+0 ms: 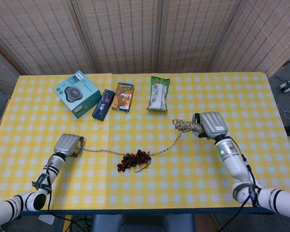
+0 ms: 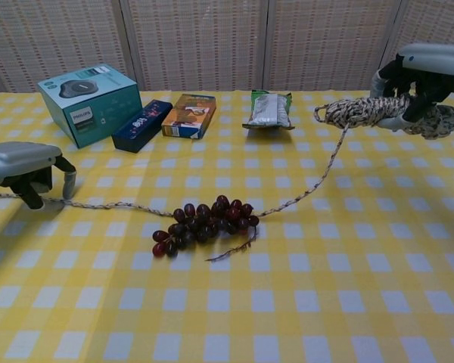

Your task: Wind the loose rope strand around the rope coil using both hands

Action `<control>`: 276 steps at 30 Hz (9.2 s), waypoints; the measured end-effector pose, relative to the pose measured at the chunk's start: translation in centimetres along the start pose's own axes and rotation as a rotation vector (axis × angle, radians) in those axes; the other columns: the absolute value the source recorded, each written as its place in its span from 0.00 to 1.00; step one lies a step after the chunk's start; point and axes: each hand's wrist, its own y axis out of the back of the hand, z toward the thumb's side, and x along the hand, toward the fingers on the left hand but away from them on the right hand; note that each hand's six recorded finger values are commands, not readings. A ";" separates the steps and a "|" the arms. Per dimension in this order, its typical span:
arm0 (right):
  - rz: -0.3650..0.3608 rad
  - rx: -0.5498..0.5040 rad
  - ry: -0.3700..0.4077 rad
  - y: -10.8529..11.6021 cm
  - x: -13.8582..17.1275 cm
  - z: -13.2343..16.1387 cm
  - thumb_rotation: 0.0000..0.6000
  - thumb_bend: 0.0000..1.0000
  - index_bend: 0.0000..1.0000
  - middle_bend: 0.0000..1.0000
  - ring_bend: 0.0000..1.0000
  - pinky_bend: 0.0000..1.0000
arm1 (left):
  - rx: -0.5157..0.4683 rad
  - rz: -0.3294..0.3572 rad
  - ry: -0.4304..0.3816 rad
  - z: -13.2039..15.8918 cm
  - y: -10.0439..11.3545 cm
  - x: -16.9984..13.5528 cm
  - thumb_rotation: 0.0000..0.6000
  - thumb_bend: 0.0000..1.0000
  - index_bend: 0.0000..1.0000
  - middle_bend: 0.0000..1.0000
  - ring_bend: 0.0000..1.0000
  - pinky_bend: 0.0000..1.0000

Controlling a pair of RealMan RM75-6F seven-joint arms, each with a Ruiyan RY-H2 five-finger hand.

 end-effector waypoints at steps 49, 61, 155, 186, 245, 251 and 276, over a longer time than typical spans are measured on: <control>-0.111 -0.079 -0.058 3.5 -0.2 -1.9 1.00 0.50 0.74 0.61 0.50 0.61 | -0.152 0.235 0.007 -2.3 8.1 -1.8 1.00 0.38 0.76 1.00 1.00 1.00; -0.165 -0.117 -0.027 4.8 -0.8 0.0 1.00 0.50 0.75 0.61 0.51 0.62 | -0.300 0.400 -0.071 -2.0 15.0 -4.8 1.00 0.38 0.76 1.00 1.00 1.00; -0.310 -0.661 0.701 5.3 -0.4 20.5 1.00 0.35 0.84 0.68 0.56 0.64 | -0.564 0.362 -0.002 -2.2 22.6 -4.2 1.00 0.38 0.74 1.00 1.00 1.00; -0.583 -0.861 0.617 8.2 -1.0 18.2 1.00 0.34 0.85 0.69 0.58 0.65 | -0.486 0.234 0.104 -6.4 16.3 -5.9 1.00 0.38 0.74 1.00 1.00 1.00; -0.474 -0.507 0.486 4.7 -4.1 23.8 1.00 0.34 0.87 0.70 0.59 0.65 | -0.311 0.775 -0.568 9.0 30.0 -12.3 1.00 0.38 0.75 1.00 1.00 1.00; -0.436 -0.484 0.512 4.0 -4.4 24.9 1.00 0.32 0.87 0.70 0.59 0.65 | -0.377 0.785 -0.569 9.7 31.2 -11.7 1.00 0.38 0.75 1.00 1.00 1.00; -0.340 -0.621 0.698 2.6 -3.0 30.4 1.00 0.26 0.87 0.70 0.59 0.65 | -0.565 0.733 -0.473 9.9 32.5 -8.6 1.00 0.38 0.73 1.00 1.00 1.00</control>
